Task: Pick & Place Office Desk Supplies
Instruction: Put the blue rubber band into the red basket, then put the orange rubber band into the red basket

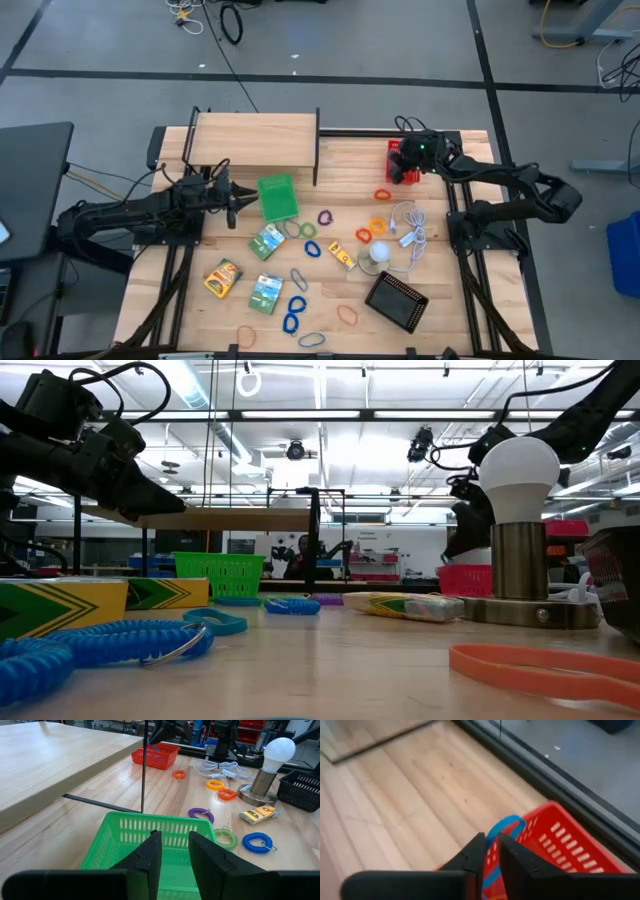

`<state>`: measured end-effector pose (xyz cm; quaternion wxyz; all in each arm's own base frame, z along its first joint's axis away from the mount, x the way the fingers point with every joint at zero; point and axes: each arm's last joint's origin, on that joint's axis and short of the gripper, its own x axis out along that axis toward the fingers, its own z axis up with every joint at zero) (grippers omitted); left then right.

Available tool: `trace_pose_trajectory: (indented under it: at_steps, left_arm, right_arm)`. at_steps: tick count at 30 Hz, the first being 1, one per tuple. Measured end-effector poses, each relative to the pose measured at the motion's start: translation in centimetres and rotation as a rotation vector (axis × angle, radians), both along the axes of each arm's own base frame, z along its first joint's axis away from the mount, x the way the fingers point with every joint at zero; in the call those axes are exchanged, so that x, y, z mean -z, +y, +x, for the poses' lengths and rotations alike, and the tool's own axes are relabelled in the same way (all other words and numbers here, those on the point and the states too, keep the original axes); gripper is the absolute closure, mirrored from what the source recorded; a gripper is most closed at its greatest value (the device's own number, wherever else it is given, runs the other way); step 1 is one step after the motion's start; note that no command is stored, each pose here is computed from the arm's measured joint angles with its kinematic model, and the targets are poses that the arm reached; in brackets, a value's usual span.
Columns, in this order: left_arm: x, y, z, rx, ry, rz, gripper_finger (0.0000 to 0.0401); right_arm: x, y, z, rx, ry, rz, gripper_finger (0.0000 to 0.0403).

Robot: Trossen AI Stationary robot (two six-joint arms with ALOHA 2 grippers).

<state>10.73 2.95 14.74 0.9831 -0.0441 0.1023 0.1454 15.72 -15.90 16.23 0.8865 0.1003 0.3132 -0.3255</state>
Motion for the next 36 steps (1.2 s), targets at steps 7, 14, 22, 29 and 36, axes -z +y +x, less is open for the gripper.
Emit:
trace_pose_trajectory:
  at_steps: [7, 14, 22, 29, 36]
  left_arm:
    - [0.0, 0.0, 0.0, -0.001, 0.000, 0.000, 0.0297]
    - [0.0, 0.0, 0.0, 0.000, 0.000, 0.000, 0.0297]
    - [0.0, 0.0, 0.0, -0.001, 0.000, 0.000, 0.0297]
    - [0.0, 0.0, 0.0, -0.001, 0.000, 0.000, 0.0297]
    - [0.0, 0.0, 0.0, -0.001, 0.000, 0.000, 0.0297]
  right_arm:
    - [-0.1, -0.2, 0.0, 0.032, 0.003, -0.028, 0.0270]
    - [-0.2, -0.3, -0.2, 0.105, 0.030, -0.051, 0.0226]
    - [-2.7, 1.9, 1.0, -0.074, -0.094, -0.115, 0.0226]
    - [-6.4, 6.3, 4.4, -0.364, -0.205, -0.139, 0.0226]
    - [-10.0, 12.8, 7.7, -0.578, -0.180, -0.154, 0.0227]
